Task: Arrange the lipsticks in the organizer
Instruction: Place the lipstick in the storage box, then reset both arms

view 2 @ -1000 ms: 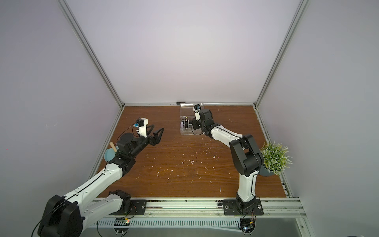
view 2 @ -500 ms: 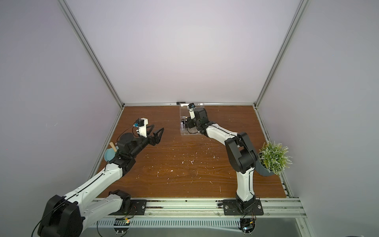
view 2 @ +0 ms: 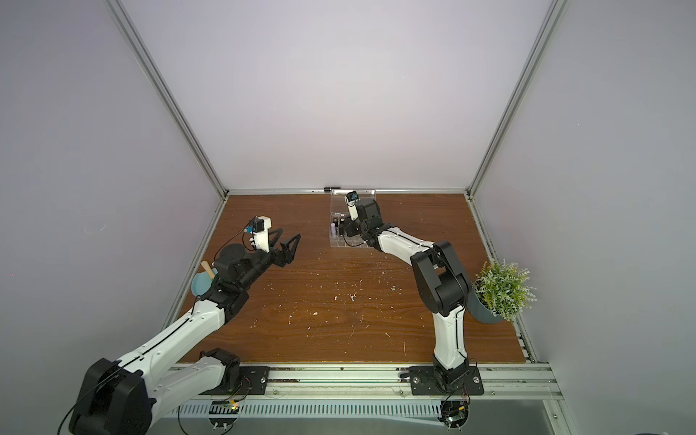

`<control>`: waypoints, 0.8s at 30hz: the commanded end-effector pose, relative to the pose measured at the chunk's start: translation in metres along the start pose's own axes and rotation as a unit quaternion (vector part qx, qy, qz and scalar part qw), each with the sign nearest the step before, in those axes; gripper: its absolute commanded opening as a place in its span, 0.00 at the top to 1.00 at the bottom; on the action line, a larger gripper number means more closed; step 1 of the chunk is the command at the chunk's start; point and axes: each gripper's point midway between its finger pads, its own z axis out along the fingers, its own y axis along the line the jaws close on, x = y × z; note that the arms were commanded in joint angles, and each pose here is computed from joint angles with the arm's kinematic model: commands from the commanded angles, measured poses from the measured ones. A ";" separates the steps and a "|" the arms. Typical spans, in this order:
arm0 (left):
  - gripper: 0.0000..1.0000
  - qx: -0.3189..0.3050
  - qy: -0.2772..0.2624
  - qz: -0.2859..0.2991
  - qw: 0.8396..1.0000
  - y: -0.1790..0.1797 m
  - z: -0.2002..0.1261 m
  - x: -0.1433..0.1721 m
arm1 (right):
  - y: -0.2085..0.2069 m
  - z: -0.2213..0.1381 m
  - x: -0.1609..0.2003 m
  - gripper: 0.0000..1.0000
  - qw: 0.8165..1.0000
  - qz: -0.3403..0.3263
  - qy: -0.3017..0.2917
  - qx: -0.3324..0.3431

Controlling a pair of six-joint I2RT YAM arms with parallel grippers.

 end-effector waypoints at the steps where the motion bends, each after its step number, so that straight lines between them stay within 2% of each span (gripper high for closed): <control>1: 0.23 -0.009 -0.017 0.007 1.000 0.005 -0.003 -0.005 | 0.002 -0.005 -0.019 0.48 1.000 -0.003 -0.026 0.001; 4: 0.23 -0.020 -0.020 0.009 1.000 0.009 -0.005 -0.004 | 0.002 -0.012 -0.019 0.32 1.000 -0.002 -0.029 0.001; 6: 0.23 -0.039 -0.024 0.010 0.999 0.017 -0.006 -0.002 | 0.001 -0.019 -0.022 0.25 0.999 -0.002 -0.033 0.004; 9: 0.19 -0.113 -0.033 0.018 0.993 0.043 -0.015 0.001 | -0.004 -0.045 -0.031 0.20 0.999 0.004 -0.049 0.014; 12: 0.03 -0.215 -0.052 0.030 0.975 0.081 -0.036 0.007 | -0.021 -0.081 -0.039 0.17 0.996 0.013 -0.076 0.041; 13: 0.01 -0.245 -0.056 0.035 0.967 0.095 -0.043 0.011 | -0.029 -0.097 -0.042 0.15 0.995 0.015 -0.087 0.055; 15: 0.03 -0.293 -0.068 0.037 0.953 0.118 -0.058 0.017 | -0.048 -0.121 -0.040 0.14 0.991 0.014 -0.094 0.092; 19: 0.03 -0.343 -0.074 0.030 0.936 0.161 -0.074 0.035 | -0.110 -0.153 -0.005 0.06 0.976 0.028 -0.070 0.204; 22: 0.03 -0.361 -0.071 0.025 0.929 0.187 -0.077 0.051 | -0.159 -0.168 0.031 0.01 0.961 0.060 -0.064 0.261; 24: 0.03 -0.355 -0.058 0.027 0.933 0.195 -0.074 0.050 | -0.180 -0.175 0.054 0.01 0.954 0.048 -0.078 0.285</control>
